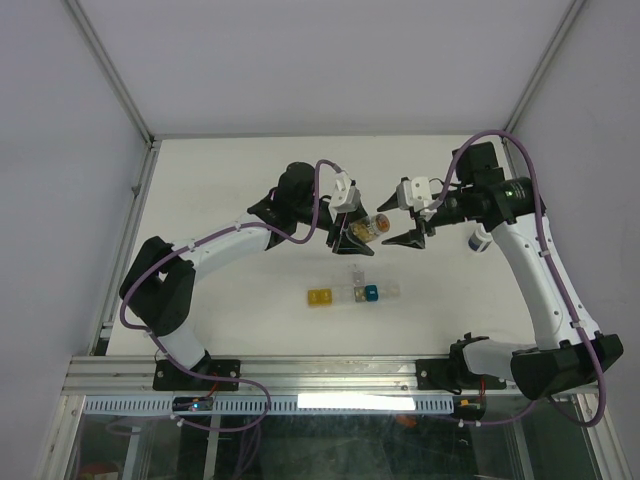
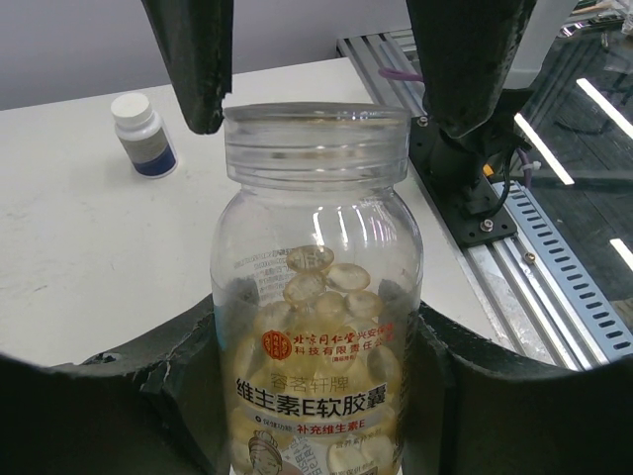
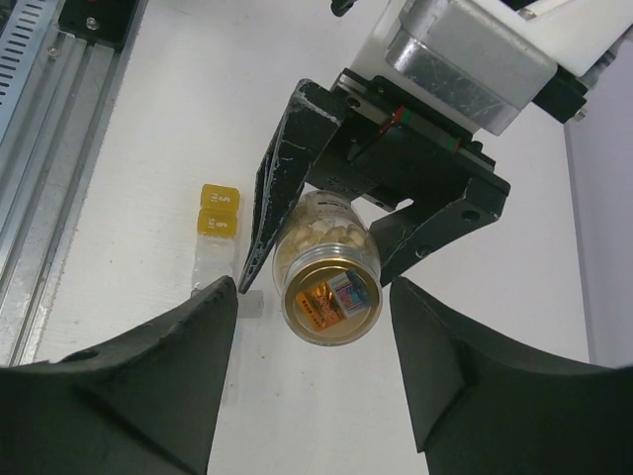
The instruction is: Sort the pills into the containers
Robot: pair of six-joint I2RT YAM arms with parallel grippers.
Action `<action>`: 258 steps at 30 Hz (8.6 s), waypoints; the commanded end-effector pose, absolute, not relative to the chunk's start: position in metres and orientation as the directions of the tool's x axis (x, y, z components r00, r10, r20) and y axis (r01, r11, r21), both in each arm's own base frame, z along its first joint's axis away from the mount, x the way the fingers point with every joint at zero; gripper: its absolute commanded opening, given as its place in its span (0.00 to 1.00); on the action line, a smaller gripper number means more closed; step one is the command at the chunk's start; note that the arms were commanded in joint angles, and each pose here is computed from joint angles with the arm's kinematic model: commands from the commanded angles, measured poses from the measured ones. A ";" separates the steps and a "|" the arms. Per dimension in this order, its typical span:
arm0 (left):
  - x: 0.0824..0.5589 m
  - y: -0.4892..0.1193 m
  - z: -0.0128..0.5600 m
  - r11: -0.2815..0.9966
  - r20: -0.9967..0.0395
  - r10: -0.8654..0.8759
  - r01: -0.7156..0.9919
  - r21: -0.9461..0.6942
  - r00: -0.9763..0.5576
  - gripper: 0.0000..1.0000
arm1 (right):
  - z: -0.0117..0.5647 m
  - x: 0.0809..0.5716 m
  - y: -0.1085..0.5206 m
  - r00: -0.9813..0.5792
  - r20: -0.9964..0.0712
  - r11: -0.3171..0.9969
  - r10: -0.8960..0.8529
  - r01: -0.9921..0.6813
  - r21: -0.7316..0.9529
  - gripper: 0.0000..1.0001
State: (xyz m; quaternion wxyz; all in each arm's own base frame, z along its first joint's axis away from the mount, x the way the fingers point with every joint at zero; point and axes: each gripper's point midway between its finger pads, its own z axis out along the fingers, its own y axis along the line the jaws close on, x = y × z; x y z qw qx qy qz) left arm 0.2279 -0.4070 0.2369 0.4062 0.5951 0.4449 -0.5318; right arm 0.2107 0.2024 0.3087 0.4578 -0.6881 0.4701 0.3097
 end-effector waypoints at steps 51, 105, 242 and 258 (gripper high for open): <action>0.235 -0.424 0.255 -0.264 -0.988 0.040 0.955 0.134 0.150 0.00 | 0.325 0.217 0.189 0.393 -0.843 -0.076 -0.368 -0.916 -0.393 0.99; 0.273 -0.418 0.280 0.037 -0.982 -0.001 0.982 0.187 0.188 0.00 | 0.291 0.253 0.207 -0.035 -0.901 0.230 -0.432 -0.970 -0.072 0.13; 0.309 -0.364 0.283 0.262 -0.966 -0.132 0.948 0.180 0.220 0.99 | 0.263 0.367 0.066 -0.260 -0.929 0.783 -0.262 -0.620 -0.048 0.02; 0.318 -0.332 0.281 0.266 -0.957 -0.214 0.954 0.136 0.196 0.99 | 0.194 0.459 -0.053 -0.435 -0.886 0.985 -0.160 -0.133 -0.113 0.00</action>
